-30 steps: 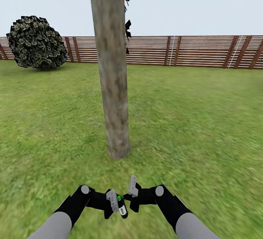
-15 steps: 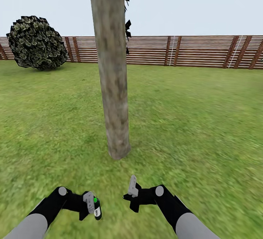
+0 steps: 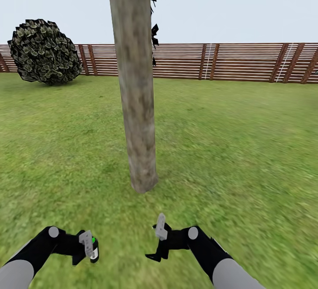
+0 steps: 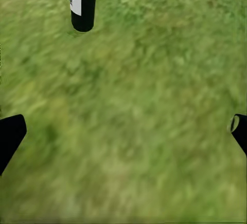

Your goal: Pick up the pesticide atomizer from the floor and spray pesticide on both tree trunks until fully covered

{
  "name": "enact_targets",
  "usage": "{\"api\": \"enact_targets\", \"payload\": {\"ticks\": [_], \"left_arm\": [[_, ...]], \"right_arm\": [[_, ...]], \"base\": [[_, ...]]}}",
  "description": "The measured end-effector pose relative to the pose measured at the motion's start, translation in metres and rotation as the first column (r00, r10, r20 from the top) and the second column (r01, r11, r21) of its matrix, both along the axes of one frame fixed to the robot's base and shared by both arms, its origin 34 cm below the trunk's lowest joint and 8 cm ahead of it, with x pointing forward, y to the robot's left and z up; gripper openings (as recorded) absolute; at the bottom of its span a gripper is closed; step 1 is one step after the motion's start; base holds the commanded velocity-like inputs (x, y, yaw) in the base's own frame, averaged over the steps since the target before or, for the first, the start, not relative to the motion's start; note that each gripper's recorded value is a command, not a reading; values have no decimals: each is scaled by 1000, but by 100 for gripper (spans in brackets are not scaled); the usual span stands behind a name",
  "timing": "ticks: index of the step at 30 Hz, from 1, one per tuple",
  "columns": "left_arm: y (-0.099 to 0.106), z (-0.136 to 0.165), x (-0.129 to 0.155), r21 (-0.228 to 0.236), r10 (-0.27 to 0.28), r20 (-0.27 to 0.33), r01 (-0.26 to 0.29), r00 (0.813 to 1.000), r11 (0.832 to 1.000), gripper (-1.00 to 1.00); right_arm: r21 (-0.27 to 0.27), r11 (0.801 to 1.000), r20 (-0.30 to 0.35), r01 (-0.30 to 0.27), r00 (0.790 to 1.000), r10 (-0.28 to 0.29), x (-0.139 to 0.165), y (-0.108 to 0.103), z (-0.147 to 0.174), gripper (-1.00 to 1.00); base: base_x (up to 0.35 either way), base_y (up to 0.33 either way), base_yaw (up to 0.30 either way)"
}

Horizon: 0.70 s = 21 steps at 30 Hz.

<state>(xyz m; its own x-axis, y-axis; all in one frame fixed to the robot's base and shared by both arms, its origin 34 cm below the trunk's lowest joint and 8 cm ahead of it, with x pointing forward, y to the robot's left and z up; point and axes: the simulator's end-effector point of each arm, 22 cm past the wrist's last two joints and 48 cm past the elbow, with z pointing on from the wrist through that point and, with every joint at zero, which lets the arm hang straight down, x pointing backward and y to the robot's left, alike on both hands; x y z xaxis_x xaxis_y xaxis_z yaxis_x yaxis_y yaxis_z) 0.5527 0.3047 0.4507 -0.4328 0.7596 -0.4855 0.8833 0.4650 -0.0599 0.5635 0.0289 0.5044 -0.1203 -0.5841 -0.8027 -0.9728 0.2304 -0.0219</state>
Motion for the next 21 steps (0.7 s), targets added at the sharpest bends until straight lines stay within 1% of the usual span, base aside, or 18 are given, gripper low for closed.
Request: {"api": "enact_targets", "payload": {"ticks": [2,3,4,6,7,8,9,10,11,12,14,15,16,17,18,19,20,21], "left_arm": [[4,-1,10,15,33,37,-33,999,999,-100],[8,-2,18,29,61,69,-63,996,998,-100],[12,-3,23,42,81,93,-85,992,995,-100],[20,-6,32,65,123,138,-133,983,989,-100],[23,-9,34,72,148,153,-160,977,984,-100],[28,-14,35,74,192,168,-207,967,975,-100],[31,-17,37,67,235,180,-250,955,966,-100],[35,-19,39,56,283,192,-299,940,953,-100],[38,-21,41,44,329,201,-343,923,938,-100],[42,-21,44,22,390,211,-403,896,915,-100],[48,-20,49,-11,467,220,-477,856,879,-100],[55,-18,55,-38,542,227,-549,809,835,-100],[59,-17,57,-49,581,223,-586,783,809,-100],[62,-18,58,-55,618,214,-622,757,781,-100],[65,-19,57,-58,653,200,-656,731,752,-100],[65,-22,56,-57,687,181,-690,704,722,-100],[62,-27,54,-51,734,144,-736,664,676,-100],[55,-30,52,-44,757,112,-758,644,651,-100]], "right_arm": [[-36,998,-17,41,999,-42,-1,-23,-18,100],[-74,993,-23,93,995,-95,0,-44,-35,100],[-104,985,-22,137,990,-140,0,-61,-48,100],[-157,959,-5,234,971,-237,3,-92,-70,100],[-176,943,7,284,958,-288,4,-105,-78,100],[-195,912,26,361,931,-363,5,-123,-89,100],[-206,884,43,419,907,-420,7,-134,-94,100],[-213,848,67,486,873,-483,11,-147,-99,100],[-218,807,96,549,835,-542,16,-160,-101,100],[-218,737,140,639,768,-625,25,-180,-101,100],[-203,636,181,744,667,-723,35,-204,-98,100],[-190,542,186,819,572,-799,36,-223,-99,100],[-186,499,181,846,529,-829,34,-231,-100,100],[-183,461,171,868,490,-855,31,-238,-102,100],[-180,424,165,888,452,-877,28,-248,-104,100],[-176,382,164,907,410,-897,25,-262,-105,100],[-163,300,163,940,326,-931,23,-287,-105,100],[-151,232,169,961,257,-952,20,-308,-104,100]], "base": [[0,0,0],[0,0,0],[0,0,0],[0,0,0],[0,0,0],[0,0,0],[0,0,0],[0,0,0],[0,0,0],[0,0,0],[0,0,0],[0,0,0],[0,0,0],[0,0,0],[0,0,0],[0,0,0],[0,0,0],[0,0,0]]}}
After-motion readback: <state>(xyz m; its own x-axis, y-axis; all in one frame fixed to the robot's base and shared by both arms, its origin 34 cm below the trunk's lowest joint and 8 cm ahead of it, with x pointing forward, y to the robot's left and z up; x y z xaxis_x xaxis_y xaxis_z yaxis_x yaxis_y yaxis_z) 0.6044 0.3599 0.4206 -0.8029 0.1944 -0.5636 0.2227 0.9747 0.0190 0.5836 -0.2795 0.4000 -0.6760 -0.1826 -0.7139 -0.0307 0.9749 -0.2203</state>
